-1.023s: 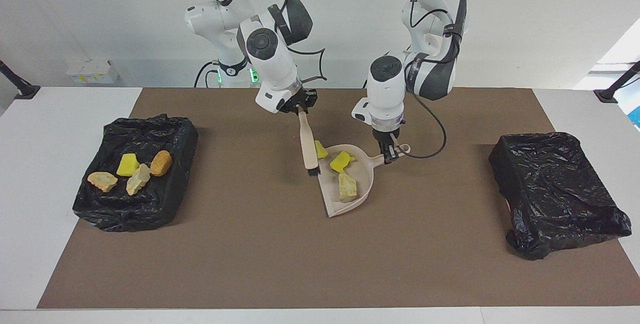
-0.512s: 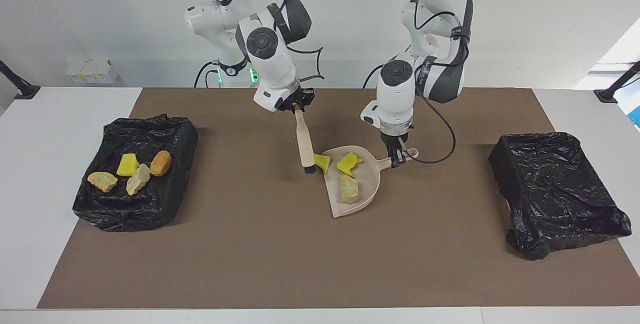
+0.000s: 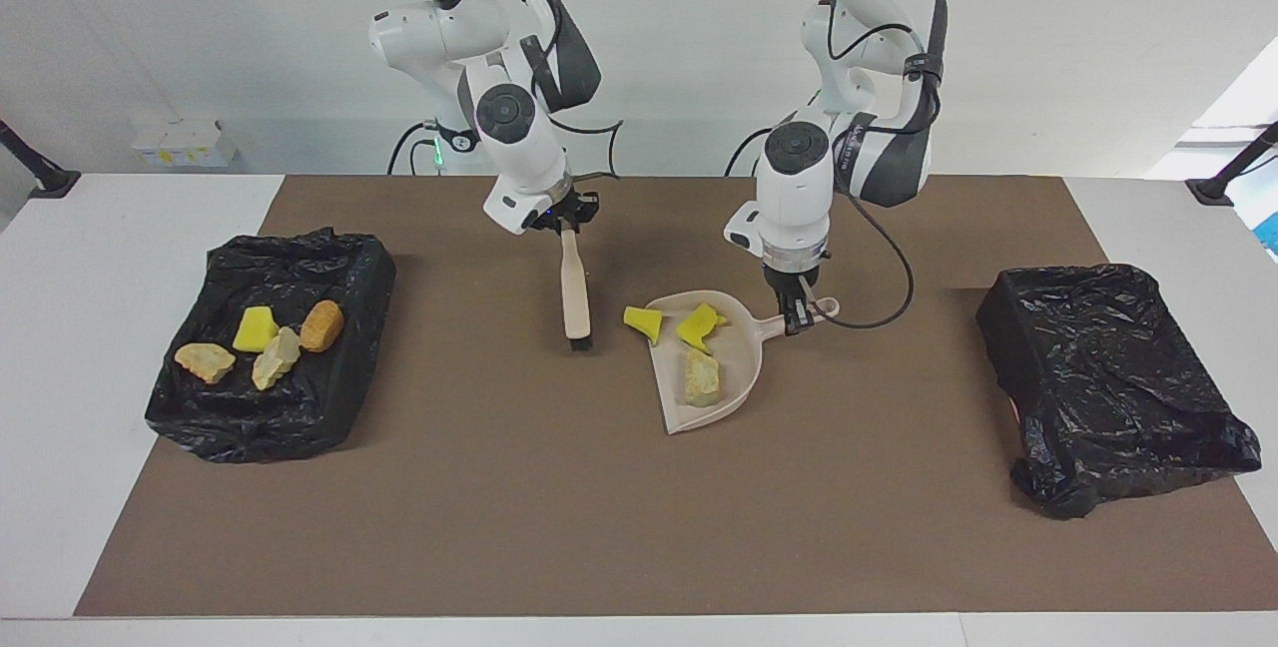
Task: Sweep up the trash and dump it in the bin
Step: 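Lift the dustpan with the left gripper while the right gripper draws the brush back, then carry the dustpan to the black bag nearest the left gripper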
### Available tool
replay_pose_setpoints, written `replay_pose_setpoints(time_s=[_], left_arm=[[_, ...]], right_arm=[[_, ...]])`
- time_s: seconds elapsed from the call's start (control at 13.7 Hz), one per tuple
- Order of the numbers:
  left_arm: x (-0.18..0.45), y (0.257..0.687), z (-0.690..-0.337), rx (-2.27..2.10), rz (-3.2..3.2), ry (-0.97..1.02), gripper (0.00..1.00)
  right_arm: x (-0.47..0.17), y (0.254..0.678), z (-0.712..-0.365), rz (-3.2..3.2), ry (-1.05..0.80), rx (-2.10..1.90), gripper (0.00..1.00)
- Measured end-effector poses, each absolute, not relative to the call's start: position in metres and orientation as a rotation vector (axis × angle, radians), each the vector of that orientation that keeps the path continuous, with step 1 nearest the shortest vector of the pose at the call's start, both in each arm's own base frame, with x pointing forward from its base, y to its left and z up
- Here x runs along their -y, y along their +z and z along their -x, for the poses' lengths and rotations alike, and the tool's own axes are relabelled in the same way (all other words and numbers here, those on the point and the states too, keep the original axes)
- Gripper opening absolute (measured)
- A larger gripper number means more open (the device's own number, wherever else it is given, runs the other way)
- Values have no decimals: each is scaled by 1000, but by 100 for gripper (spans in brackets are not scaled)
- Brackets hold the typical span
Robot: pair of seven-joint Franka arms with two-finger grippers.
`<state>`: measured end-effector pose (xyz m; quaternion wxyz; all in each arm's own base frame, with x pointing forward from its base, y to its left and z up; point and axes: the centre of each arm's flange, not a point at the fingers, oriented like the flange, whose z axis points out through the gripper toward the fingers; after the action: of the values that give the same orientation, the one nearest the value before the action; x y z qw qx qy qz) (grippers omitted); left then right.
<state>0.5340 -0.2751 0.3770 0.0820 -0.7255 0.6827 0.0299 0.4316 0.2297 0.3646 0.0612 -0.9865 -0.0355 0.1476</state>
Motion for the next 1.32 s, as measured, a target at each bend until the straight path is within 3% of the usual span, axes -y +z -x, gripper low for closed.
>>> replay_pose_setpoints(time_s=[0.66,0.95,1.32], left_arm=[[239,381,-552,-2032,2245,73,31],[237,379,-551,-2043,2239,82,31],[201,391,-564,-2069,2214,67,31]], right_arm=[[-367,337,-402,2883,266,-65,26],[-379,352,-418,2856,245,-119,26],[-361,365,-420,2885,389,-129,26]])
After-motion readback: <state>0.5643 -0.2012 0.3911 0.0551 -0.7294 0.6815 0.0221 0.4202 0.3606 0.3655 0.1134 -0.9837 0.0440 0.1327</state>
